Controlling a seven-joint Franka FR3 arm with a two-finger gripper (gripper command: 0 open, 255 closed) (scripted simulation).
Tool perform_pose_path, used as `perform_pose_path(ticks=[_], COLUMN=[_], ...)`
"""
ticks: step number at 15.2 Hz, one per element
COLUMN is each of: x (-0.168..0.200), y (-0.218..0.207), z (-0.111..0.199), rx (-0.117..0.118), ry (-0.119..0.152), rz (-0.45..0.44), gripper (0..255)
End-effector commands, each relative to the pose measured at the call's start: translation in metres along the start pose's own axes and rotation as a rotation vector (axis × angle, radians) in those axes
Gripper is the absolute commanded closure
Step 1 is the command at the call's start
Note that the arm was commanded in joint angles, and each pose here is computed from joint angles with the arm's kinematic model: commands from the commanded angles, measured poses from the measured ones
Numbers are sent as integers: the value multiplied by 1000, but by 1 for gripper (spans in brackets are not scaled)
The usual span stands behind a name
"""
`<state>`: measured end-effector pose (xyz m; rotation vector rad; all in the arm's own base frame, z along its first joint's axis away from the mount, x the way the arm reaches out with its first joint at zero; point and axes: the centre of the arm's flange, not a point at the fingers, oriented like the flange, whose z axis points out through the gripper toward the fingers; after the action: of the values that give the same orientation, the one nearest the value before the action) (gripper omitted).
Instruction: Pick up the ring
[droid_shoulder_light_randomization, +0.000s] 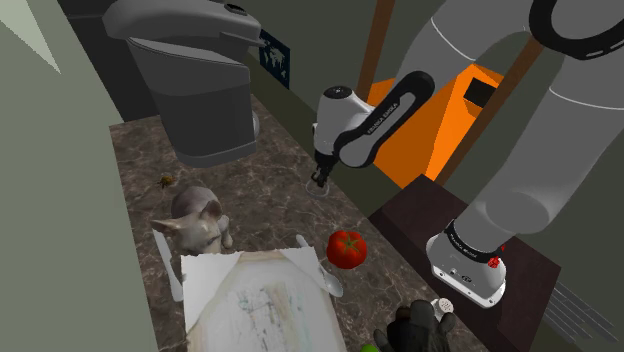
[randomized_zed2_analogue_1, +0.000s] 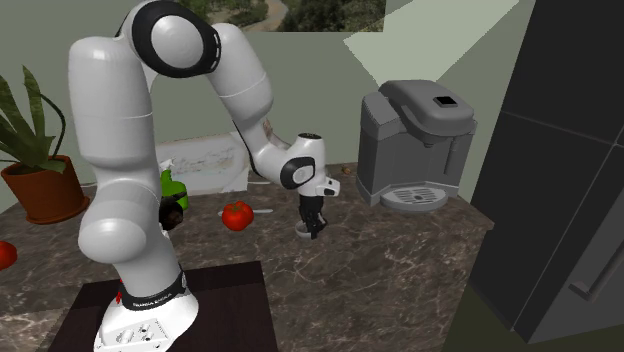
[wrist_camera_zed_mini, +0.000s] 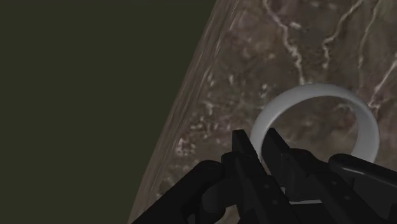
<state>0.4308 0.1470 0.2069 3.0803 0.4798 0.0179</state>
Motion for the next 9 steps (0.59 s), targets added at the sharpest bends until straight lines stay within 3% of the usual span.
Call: perform_pose_path(ticks=[1,5,9], x=[-2,-2,-2], y=[8,7,8], z=[3,3,-18], rx=[-1,-1,-1], ry=[-8,-8,-8], rz=[15,15,15], gripper=[255,255,255])
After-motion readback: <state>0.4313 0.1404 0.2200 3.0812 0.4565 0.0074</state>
